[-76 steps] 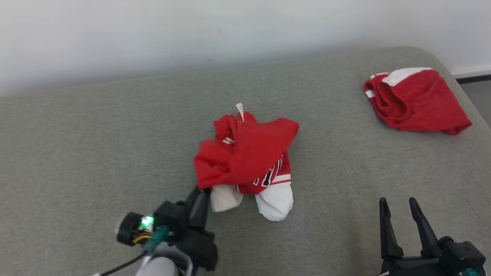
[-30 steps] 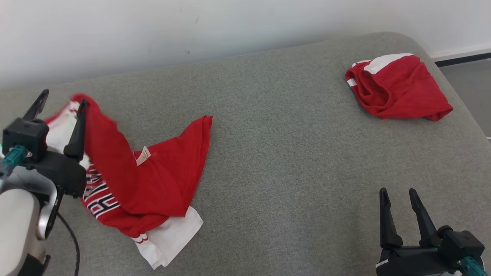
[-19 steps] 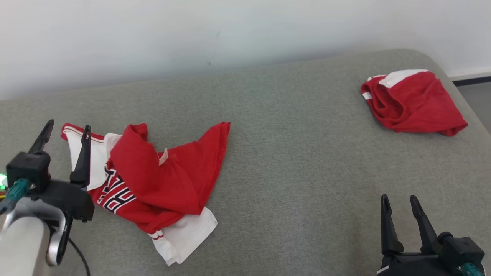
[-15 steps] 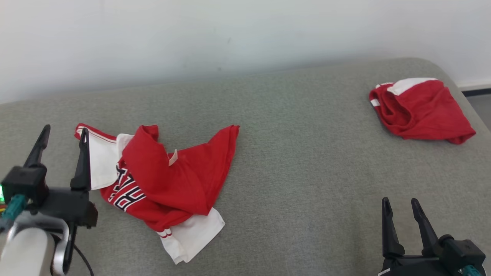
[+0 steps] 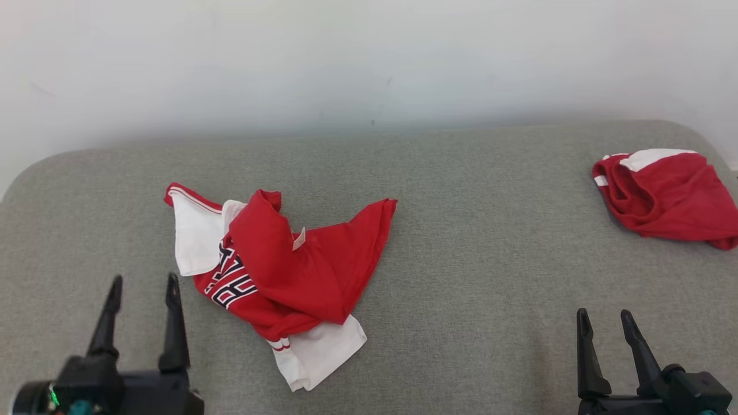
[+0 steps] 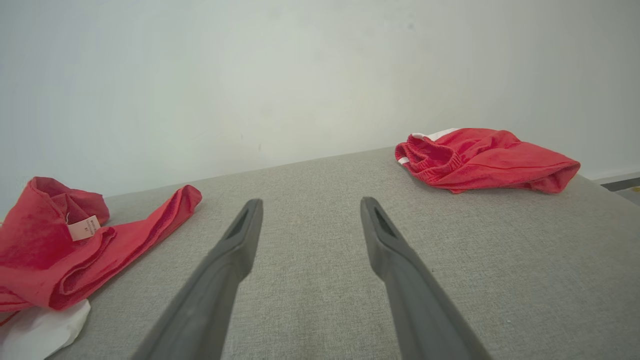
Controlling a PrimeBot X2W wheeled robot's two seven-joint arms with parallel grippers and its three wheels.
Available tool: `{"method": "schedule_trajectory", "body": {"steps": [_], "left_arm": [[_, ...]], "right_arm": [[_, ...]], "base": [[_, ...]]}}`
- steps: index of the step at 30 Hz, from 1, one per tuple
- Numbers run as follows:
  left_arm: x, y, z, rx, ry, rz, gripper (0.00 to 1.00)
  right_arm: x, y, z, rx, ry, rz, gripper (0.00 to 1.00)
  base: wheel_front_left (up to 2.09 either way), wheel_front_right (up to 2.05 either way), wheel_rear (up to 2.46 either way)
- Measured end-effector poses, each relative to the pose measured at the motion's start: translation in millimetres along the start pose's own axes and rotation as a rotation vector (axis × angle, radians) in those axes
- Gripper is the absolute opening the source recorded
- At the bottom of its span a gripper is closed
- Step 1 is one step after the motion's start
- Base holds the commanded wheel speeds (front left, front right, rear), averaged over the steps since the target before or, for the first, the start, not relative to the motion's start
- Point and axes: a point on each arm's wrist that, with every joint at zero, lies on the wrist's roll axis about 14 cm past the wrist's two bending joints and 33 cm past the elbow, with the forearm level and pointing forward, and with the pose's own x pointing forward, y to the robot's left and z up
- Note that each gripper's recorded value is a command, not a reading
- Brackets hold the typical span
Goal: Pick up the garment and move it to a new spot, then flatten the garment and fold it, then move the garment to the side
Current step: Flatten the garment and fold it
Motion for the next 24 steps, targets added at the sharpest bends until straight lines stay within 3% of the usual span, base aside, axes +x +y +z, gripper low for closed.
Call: {"method": "schedule_trajectory", "body": {"steps": [9, 24], "left_arm": [[-27.4, -5.8, -20.4, -0.050, 0.067, 0.028, 1.00], [-50.9, -84.6, -98.6, -0.149, 0.321, -0.194, 1.00]], "right_arm": [[1.4, 5.2, -0.1, -0.004, 0.001, 0.021, 1.00], [2.6, -0.1, -5.6, -0.010, 0.022, 0.008, 1.00]], "base": [[0.00, 0.00, 0.00], [0.00, 0.00, 0.00]]}}
